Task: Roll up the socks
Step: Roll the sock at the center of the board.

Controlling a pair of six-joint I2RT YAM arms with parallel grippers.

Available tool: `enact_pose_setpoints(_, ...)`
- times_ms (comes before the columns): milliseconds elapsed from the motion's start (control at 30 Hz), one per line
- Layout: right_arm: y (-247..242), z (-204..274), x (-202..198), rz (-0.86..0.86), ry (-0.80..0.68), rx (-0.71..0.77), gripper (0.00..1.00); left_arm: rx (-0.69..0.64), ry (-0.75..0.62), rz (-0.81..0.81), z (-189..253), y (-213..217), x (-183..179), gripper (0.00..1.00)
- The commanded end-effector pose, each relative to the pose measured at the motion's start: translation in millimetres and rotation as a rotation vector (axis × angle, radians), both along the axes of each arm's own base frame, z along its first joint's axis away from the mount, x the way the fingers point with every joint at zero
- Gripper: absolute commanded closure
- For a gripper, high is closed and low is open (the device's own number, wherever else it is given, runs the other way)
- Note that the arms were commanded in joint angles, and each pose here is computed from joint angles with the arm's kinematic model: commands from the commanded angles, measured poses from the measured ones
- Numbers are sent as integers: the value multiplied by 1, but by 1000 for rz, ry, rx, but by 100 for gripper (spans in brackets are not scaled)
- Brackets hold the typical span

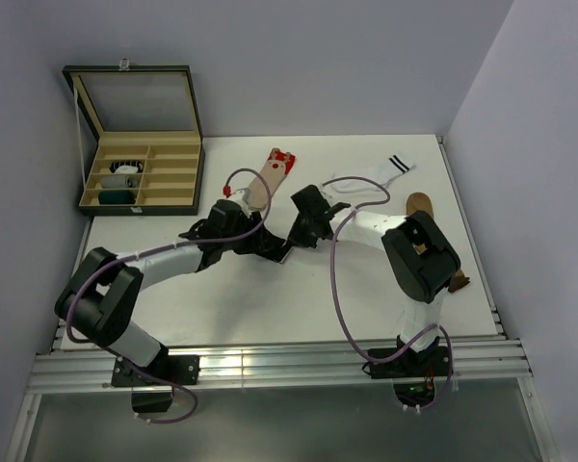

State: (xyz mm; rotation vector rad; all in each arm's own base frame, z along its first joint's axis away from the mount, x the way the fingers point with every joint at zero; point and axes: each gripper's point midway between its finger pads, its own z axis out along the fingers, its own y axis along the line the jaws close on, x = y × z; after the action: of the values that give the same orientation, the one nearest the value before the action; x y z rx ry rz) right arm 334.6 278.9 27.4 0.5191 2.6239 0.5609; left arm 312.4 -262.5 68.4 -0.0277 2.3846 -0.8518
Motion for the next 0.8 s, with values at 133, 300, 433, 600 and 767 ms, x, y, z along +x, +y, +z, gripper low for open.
enact_pose_setpoints(133,1,10,0,-4,17,-51,100,258,-350,-94,25,-26,-6,43)
enact_pose_setpoints(300,4,12,0,4,22,-40,100,333,-425,-153,24,-44,-11,44)
enact_pose_setpoints(433,5,12,0,10,24,-40,100,389,-446,-182,14,-52,-12,44)
enact_pose_setpoints(600,6,9,0,16,30,-42,100,437,-474,-216,9,-62,-12,45)
enact_pose_setpoints(767,7,5,0,16,38,-41,100,491,-480,-259,-2,-72,-16,46)
